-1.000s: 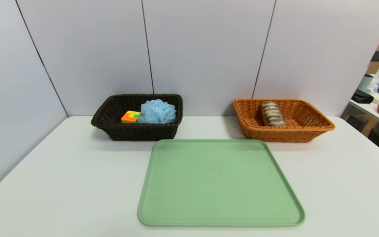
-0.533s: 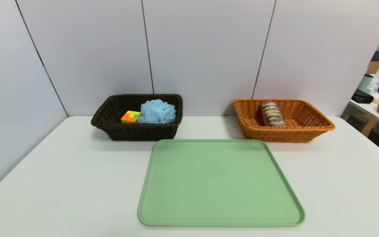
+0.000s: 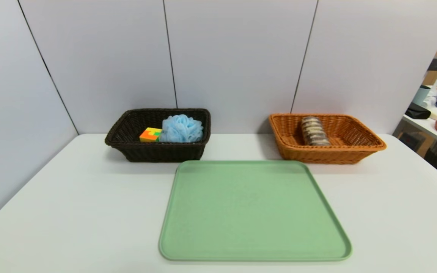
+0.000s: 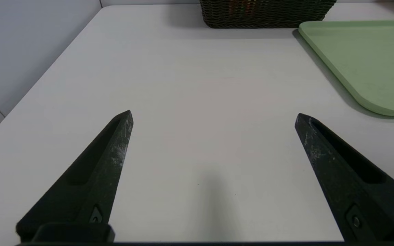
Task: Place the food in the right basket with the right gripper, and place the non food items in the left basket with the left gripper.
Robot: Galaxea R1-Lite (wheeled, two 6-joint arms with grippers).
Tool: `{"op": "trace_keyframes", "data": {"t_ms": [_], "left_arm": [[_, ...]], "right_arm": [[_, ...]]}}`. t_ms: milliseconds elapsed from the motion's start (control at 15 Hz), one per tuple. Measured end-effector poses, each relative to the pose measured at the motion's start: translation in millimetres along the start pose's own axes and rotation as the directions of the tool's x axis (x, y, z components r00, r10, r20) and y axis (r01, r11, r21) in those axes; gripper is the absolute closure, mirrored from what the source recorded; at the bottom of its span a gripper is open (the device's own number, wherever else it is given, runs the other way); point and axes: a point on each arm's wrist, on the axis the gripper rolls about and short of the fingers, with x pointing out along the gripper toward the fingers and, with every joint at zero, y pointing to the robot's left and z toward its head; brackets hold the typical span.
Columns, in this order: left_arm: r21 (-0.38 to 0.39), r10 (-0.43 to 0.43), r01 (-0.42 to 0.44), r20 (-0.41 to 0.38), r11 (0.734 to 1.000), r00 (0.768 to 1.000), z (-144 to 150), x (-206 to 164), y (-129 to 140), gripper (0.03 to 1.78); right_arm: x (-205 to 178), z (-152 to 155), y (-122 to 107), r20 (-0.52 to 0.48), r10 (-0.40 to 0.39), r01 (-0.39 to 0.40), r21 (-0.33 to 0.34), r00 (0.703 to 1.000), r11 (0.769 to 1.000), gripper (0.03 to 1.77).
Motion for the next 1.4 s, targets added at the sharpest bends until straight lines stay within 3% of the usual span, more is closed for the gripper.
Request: {"op": "trace_keyframes", "data": {"t_ms": [267,1400], "left_arm": [[-0.056,0.03,-0.03,0.001,0.998,1.0,0.1,0.0,0.7,0.12],[-0.061,0.035,-0.035,0.001,0.998,0.999,0.1,0.0,0.8,0.12]], "right_arm": [[0.0,0.2,-0.6,0.001,-0.025,0.025,0.062,1.0,0.998,0.1],[0.0,0.3,-0.9,0.002,-0.04,0.039,0.077,0.999,0.996,0.1]]}}
